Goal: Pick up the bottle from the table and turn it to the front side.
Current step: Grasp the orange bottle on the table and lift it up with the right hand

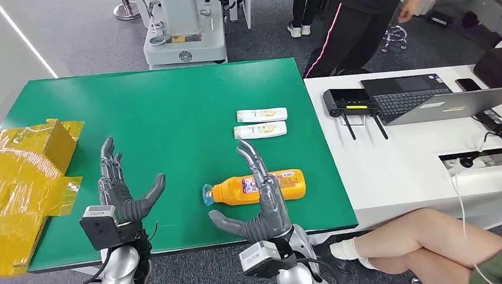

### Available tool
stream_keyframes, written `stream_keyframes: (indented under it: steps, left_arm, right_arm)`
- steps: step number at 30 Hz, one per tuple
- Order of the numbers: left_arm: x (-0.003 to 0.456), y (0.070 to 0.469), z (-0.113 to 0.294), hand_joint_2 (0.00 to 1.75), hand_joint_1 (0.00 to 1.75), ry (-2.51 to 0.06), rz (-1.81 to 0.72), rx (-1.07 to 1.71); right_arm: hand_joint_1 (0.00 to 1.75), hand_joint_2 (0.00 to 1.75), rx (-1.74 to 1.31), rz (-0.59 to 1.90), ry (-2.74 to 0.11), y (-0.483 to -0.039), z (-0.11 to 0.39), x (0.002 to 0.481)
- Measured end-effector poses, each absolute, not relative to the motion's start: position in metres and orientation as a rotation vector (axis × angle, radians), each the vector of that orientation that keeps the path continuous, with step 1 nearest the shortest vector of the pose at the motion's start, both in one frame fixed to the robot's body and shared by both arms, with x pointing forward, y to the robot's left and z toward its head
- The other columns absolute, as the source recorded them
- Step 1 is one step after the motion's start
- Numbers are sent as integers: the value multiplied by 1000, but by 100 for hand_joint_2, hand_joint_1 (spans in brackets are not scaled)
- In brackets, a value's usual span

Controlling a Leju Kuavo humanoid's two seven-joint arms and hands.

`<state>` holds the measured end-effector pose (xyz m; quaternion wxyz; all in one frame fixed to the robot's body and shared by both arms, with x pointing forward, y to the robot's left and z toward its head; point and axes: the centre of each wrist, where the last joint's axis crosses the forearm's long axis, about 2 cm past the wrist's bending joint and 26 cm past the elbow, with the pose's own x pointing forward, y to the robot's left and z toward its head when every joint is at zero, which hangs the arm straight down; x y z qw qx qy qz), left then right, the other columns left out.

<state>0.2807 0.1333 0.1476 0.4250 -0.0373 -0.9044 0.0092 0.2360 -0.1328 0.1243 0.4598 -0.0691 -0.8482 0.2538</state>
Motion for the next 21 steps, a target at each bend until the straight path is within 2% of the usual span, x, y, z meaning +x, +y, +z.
stream_keyframes:
  steps: [5, 13, 21]
  left_arm:
    - [285, 136, 149, 175, 0, -2255, 18, -124]
    - [294, 138, 146, 175, 0, -2249, 25, -147]
    - [301, 139, 143, 175, 0, -2231, 13, -160]
  right_arm:
    - [0, 175, -317, 884, -2002, -156, 129, 259]
    - [0, 175, -469, 1185, -1797, -233, 136, 309]
    - [0, 175, -515, 1403, -1557, -306, 196, 387]
